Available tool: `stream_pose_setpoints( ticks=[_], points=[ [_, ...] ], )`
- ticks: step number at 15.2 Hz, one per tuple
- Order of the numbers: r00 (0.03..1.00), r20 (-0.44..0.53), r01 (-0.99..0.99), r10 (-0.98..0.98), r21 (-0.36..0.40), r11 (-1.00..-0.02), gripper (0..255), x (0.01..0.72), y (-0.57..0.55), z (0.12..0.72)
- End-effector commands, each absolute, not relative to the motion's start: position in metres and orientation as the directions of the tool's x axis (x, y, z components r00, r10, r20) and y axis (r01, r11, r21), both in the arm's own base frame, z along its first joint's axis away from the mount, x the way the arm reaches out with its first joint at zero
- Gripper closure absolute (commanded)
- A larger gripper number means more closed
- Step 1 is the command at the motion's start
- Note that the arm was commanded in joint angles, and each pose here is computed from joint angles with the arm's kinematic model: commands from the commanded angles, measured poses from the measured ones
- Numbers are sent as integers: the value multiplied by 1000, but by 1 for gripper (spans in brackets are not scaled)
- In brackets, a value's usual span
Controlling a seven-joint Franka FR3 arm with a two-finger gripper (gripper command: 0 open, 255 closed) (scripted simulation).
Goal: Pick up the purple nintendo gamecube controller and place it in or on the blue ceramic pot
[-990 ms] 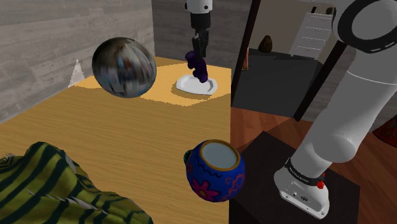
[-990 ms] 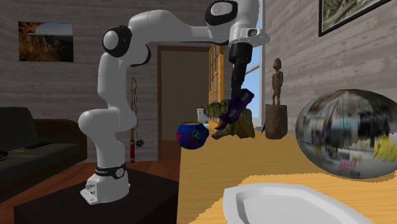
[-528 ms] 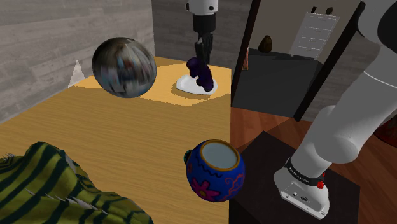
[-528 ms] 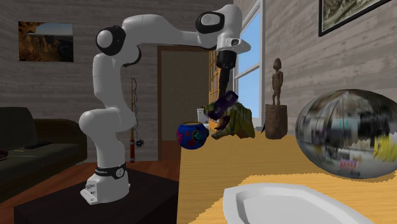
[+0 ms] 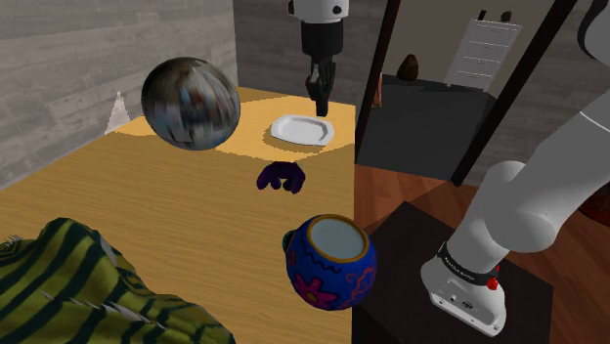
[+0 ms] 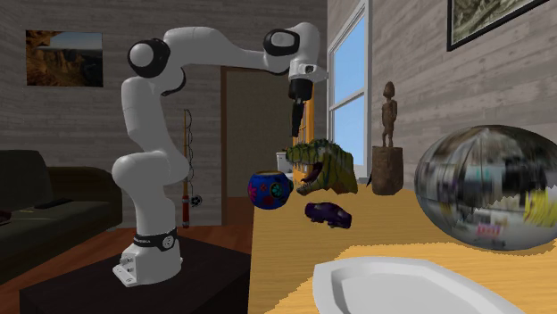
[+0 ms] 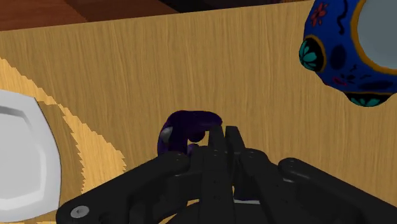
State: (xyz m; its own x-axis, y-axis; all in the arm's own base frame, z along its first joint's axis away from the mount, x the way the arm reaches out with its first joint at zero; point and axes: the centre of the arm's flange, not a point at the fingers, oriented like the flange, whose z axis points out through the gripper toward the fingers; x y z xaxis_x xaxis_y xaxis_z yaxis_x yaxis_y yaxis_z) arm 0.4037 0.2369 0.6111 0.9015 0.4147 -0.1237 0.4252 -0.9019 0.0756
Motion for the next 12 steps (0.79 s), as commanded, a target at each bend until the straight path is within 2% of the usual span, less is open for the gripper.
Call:
stream_pose_setpoints(
  ticks=[1, 2, 3, 12],
  points=[
    [902, -124, 424, 413, 76, -903, 255, 379, 252, 611],
    [902, -124, 425, 415, 76, -902, 255, 391, 243, 610],
    [902, -124, 425, 415, 76, -902, 0, 391, 243, 610],
    [936, -72, 330, 343, -150, -932, 0, 473, 160, 531]
  ],
)
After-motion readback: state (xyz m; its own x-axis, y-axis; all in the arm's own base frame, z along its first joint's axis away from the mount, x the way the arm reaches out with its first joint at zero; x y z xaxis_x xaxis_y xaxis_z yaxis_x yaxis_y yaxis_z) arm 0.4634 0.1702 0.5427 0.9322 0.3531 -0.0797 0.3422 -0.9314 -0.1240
